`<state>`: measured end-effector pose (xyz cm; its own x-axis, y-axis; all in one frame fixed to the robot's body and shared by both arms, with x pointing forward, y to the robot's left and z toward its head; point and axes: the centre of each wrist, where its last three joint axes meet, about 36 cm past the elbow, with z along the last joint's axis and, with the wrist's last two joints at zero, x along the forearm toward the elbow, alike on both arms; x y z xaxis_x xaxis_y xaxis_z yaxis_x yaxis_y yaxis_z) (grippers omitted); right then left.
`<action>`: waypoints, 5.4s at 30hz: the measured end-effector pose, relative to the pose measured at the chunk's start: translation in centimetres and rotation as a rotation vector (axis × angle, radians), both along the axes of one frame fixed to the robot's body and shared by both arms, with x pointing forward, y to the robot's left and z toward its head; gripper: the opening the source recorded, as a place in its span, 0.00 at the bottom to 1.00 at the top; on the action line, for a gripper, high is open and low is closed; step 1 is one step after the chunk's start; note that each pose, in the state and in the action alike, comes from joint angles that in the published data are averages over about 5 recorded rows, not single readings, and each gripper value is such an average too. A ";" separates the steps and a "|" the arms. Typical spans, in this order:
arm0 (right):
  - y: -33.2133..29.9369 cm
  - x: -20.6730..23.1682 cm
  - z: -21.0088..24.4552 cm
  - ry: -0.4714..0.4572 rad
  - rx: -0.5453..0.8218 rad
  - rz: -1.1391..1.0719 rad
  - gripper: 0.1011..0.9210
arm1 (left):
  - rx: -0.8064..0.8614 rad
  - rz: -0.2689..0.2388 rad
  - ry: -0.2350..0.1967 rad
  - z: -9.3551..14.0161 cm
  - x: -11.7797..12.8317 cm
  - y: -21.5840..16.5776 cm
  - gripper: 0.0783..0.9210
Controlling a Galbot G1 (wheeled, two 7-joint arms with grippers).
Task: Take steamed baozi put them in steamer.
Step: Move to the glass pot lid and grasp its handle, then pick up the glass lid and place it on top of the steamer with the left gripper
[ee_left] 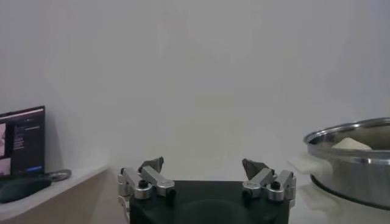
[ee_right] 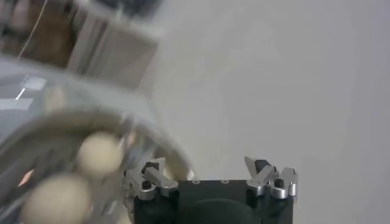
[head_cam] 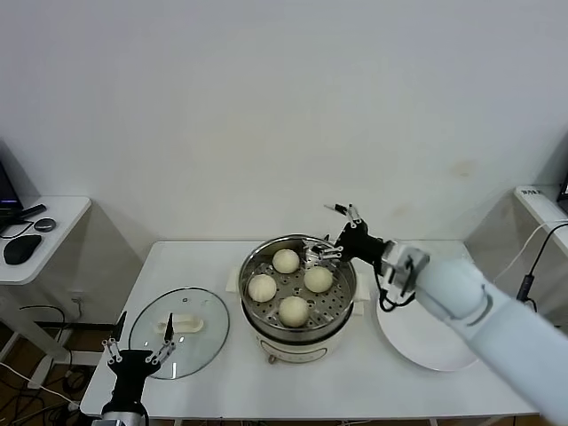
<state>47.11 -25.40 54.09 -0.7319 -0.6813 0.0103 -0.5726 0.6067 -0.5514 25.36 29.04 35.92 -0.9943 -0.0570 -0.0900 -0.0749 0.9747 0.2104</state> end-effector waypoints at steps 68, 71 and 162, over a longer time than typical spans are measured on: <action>-8.9 -25.4 -19.5 0.048 0.482 -0.884 0.88 | 1.503 -0.304 0.136 -8.2 14.5 10.3 0.59; -8.8 -25.3 -19.4 0.048 0.483 -0.879 0.88 | 1.497 -0.300 0.146 -8.5 14.5 10.3 0.49; -4.0 -23.6 -23.7 0.196 0.318 -0.729 0.88 | 1.340 -0.179 0.045 8.7 16.9 -24.2 0.11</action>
<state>23.49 -29.43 30.39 -0.9971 -0.0266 0.0712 -0.0418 0.9743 -0.2213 42.24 4.80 44.67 -0.9823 0.1781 0.0588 0.0625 0.0150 0.9979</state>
